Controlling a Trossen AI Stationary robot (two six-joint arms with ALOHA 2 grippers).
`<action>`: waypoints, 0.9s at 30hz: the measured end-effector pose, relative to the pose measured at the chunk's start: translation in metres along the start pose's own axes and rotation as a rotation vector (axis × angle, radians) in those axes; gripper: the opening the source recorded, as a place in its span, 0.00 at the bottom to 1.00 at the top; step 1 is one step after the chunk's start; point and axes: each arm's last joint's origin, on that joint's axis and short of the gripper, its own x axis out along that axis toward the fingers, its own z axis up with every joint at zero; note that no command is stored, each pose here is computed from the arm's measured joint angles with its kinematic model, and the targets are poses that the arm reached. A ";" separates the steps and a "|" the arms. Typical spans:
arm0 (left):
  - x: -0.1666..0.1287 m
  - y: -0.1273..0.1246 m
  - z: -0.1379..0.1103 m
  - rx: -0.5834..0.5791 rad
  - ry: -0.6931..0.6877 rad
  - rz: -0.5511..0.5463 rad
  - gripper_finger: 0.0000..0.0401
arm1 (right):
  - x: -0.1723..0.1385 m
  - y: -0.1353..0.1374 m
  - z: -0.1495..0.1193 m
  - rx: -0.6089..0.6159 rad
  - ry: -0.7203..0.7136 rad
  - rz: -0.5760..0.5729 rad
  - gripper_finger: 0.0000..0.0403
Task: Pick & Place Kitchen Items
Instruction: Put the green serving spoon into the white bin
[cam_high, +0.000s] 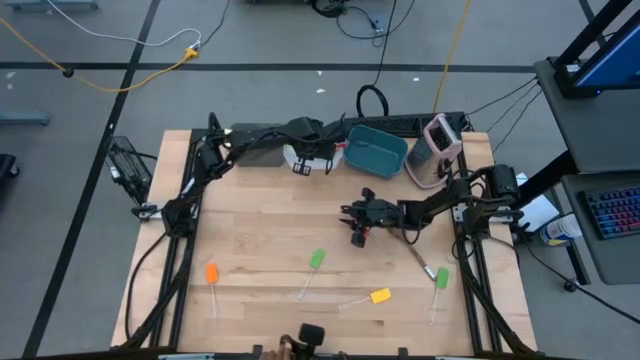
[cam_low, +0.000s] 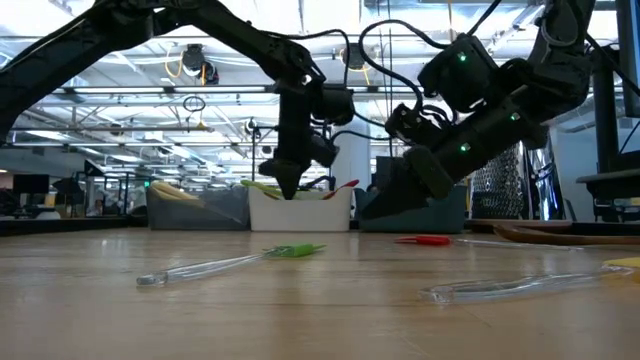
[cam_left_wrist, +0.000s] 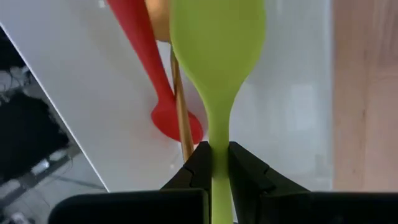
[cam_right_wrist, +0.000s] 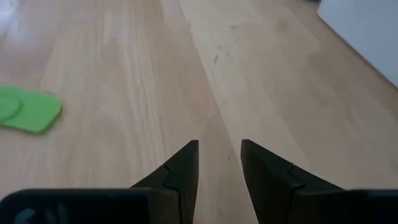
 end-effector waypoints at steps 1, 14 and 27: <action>0.002 -0.001 0.000 -0.014 0.007 0.010 0.06 | -0.001 0.000 -0.002 0.001 0.008 -0.001 0.29; 0.003 0.007 0.005 -0.036 -0.049 0.072 0.12 | -0.002 -0.001 -0.007 0.047 0.020 -0.003 0.29; -0.002 0.002 0.008 -0.169 -0.031 0.108 0.39 | -0.002 -0.001 -0.007 0.044 0.020 -0.004 0.29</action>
